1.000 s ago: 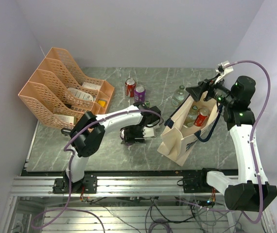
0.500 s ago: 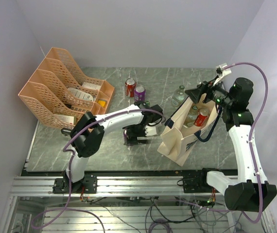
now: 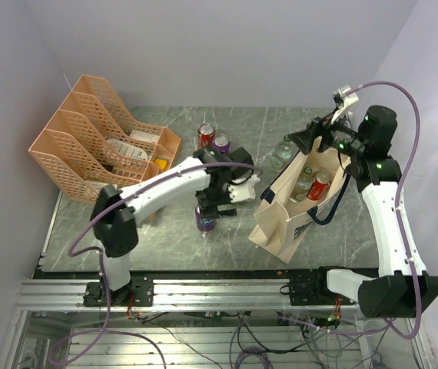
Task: Place the beverage into the canvas bag
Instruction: Place the drink at the center of the board, then pick up the drink from the center of the board.
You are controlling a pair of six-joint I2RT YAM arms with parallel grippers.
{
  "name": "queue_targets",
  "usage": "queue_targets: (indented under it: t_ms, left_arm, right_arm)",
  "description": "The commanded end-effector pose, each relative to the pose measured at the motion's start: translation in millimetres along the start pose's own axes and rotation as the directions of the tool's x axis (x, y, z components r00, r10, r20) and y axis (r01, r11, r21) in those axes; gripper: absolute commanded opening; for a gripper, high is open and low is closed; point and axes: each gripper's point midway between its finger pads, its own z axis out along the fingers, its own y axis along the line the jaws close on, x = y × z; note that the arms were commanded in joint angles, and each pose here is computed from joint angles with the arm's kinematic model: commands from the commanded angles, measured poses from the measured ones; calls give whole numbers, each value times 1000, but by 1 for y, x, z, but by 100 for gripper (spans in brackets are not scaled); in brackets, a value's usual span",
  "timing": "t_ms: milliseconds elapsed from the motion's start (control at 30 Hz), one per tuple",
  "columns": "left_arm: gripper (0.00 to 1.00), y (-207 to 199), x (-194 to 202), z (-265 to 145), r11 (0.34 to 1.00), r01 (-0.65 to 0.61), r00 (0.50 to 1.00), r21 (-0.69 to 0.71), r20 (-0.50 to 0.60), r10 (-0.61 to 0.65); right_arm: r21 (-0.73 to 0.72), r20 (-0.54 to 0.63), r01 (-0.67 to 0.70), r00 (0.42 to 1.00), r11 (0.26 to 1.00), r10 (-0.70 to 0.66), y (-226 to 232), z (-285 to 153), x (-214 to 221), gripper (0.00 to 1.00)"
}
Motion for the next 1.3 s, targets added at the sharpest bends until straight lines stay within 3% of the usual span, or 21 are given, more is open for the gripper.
queue_targets:
  t_ms: [0,200,333,433,500,667,833,967,1267]
  left_arm:
    - [100,27,17,-61,994,104,981,-43,168,-95]
    - [99,63,53,-93,953,291,908,-84,336,-248]
    - [99,88,88,-94,876,475,825,-80,388,-411]
    - [99,118,117,-95,762,641,710,-92,450,-542]
    - [99,138,139,-96,652,754,604,-76,471,-643]
    - [99,163,181,-96,438,898,364,41,488,-793]
    - [99,168,206,-92,329,937,238,116,479,-845]
    - [99,166,212,-96,300,943,193,146,493,-848]
    - [99,167,220,-99,280,949,173,143,506,-845]
  right_arm:
    - [-18,-57,81,995,997,-82,8,15,-6,74]
    - [-178,-163,206,958,962,-235,49,53,15,75]
    - [-370,-177,317,899,874,-401,106,74,43,80]
    - [-521,-168,388,827,760,-537,151,83,76,93]
    - [-599,-161,410,779,687,-606,172,89,97,97]
    - [-743,-168,392,675,542,-719,207,102,149,100]
    - [-817,-152,386,572,428,-806,216,106,187,100]
    - [-842,-156,366,538,397,-828,220,111,206,100]
    - [-878,-164,313,514,362,-842,231,125,245,99]
